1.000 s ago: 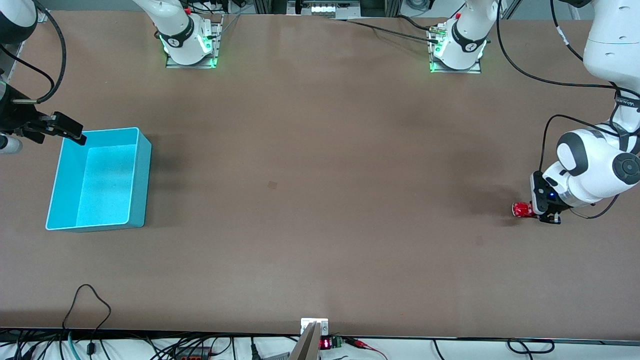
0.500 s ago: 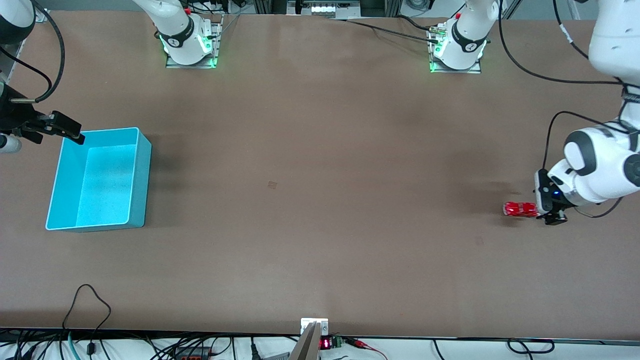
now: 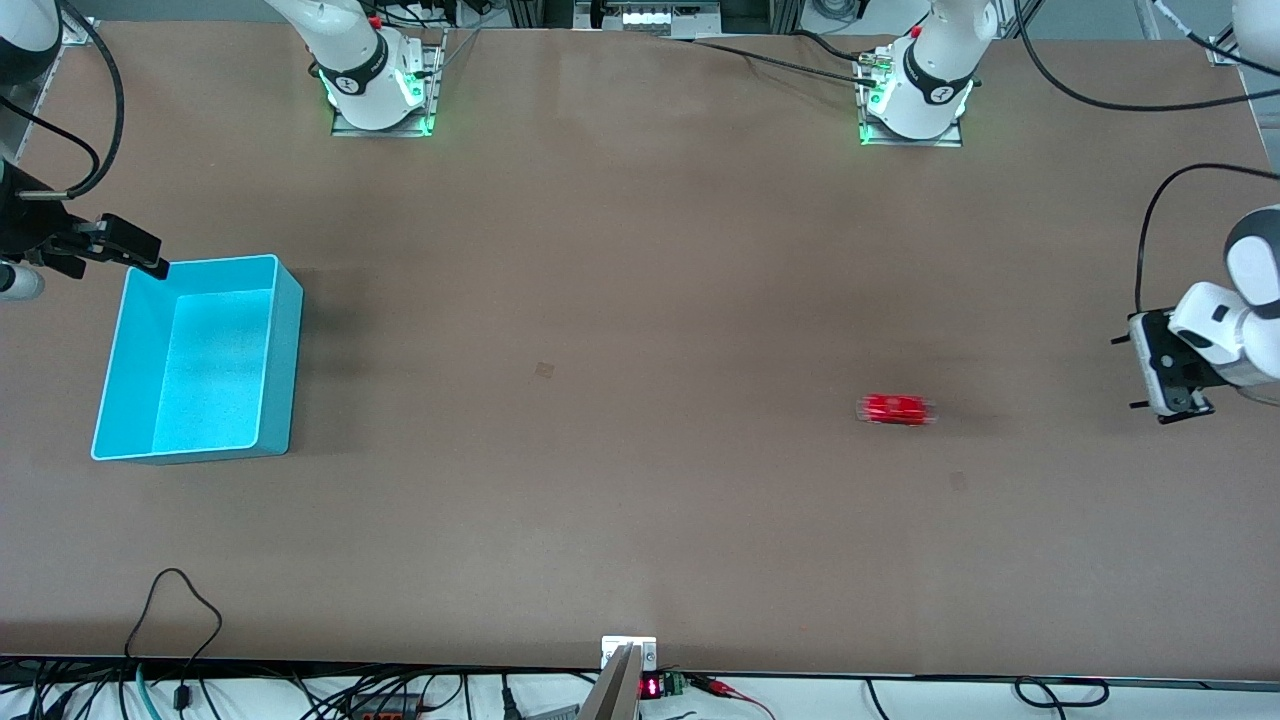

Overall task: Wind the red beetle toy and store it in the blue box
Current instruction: 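Lift the left gripper off, releasing the car to roll away, then raise the left gripper away while the right gripper moves toward the car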

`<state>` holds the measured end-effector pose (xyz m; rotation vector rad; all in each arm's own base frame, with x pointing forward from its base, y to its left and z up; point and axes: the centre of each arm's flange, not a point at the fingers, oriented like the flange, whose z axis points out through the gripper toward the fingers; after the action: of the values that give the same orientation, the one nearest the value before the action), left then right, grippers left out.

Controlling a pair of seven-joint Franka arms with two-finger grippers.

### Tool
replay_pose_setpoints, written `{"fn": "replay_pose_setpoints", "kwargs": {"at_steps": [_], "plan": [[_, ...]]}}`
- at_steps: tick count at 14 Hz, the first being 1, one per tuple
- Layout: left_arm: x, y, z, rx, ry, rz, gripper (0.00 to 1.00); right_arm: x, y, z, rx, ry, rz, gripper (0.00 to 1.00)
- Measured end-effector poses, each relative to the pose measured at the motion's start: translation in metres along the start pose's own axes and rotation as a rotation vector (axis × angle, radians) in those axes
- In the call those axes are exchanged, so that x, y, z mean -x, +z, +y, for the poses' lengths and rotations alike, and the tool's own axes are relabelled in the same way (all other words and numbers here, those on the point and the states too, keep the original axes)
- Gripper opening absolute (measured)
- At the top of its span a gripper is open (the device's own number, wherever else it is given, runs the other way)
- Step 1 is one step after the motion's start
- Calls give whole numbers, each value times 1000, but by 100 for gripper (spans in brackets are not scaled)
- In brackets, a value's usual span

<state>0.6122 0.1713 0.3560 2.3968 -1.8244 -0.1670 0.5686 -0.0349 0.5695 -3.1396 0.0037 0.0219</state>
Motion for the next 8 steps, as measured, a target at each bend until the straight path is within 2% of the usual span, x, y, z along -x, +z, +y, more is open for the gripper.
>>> {"fn": "replay_pose_setpoints", "kwargs": {"at_steps": [3, 8], "plan": [[-13, -36, 13, 58, -137, -18, 100, -3, 3, 1, -40, 14, 7, 100], [-39, -87, 46, 125, -370, -63, 100, -5, 10, 17, -46, 43, -4, 100]]}}
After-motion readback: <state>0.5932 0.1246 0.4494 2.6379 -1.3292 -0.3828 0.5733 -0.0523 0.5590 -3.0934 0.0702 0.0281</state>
